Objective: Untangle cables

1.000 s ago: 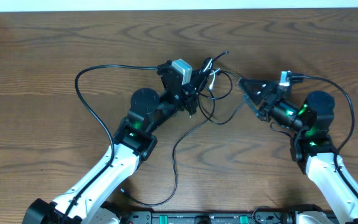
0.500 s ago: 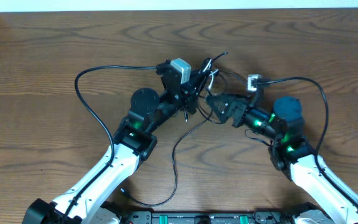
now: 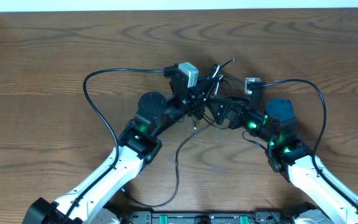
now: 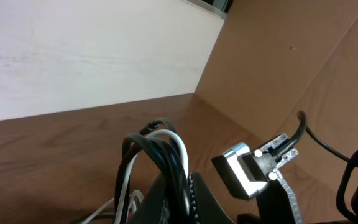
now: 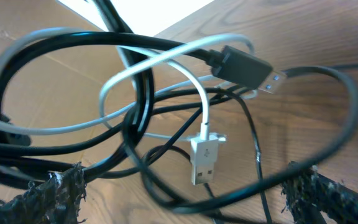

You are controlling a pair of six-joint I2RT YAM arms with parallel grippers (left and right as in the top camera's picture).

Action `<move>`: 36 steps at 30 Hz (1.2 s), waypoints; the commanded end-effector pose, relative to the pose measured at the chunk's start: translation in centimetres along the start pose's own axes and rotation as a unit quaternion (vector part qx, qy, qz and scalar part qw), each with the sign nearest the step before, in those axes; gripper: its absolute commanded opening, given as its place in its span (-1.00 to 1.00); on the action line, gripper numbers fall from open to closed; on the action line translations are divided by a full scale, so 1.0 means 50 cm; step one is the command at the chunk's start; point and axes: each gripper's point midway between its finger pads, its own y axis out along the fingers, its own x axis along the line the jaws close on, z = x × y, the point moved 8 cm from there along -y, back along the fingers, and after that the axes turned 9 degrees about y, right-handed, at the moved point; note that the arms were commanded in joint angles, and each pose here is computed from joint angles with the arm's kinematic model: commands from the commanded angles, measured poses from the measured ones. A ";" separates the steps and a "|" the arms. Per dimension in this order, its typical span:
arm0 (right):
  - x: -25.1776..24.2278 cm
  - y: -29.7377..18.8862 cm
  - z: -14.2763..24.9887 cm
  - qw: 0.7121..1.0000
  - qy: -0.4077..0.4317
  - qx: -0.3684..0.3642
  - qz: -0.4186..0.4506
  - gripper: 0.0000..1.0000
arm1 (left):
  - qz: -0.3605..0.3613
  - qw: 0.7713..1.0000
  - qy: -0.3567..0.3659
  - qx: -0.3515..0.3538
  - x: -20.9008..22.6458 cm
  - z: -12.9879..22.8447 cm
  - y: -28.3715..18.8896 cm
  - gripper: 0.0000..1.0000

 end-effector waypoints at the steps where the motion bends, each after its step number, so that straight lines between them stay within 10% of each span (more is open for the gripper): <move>1: -0.001 0.000 0.006 1.000 -0.008 0.004 0.008 0.99 | 0.023 1.000 0.000 -0.002 -0.022 -0.011 0.006 -0.85; 24: -0.059 -0.009 0.066 0.990 -0.055 0.089 0.094 0.94 | 0.025 0.998 -0.017 0.052 -0.039 0.029 0.011 -0.85; 29: -0.061 -0.009 0.066 0.988 -0.085 0.091 0.095 0.28 | 0.030 0.998 -0.034 0.053 -0.042 0.029 0.011 -0.85; 32: -0.066 -0.010 0.063 0.987 -0.088 0.083 0.107 -0.86 | 0.030 0.997 -0.042 0.053 -0.044 0.029 0.011 -0.85; 36: -0.063 -0.011 0.064 0.987 -0.086 0.088 0.101 -0.98 | -0.001 0.998 -0.008 0.057 -0.030 0.035 0.011 -0.85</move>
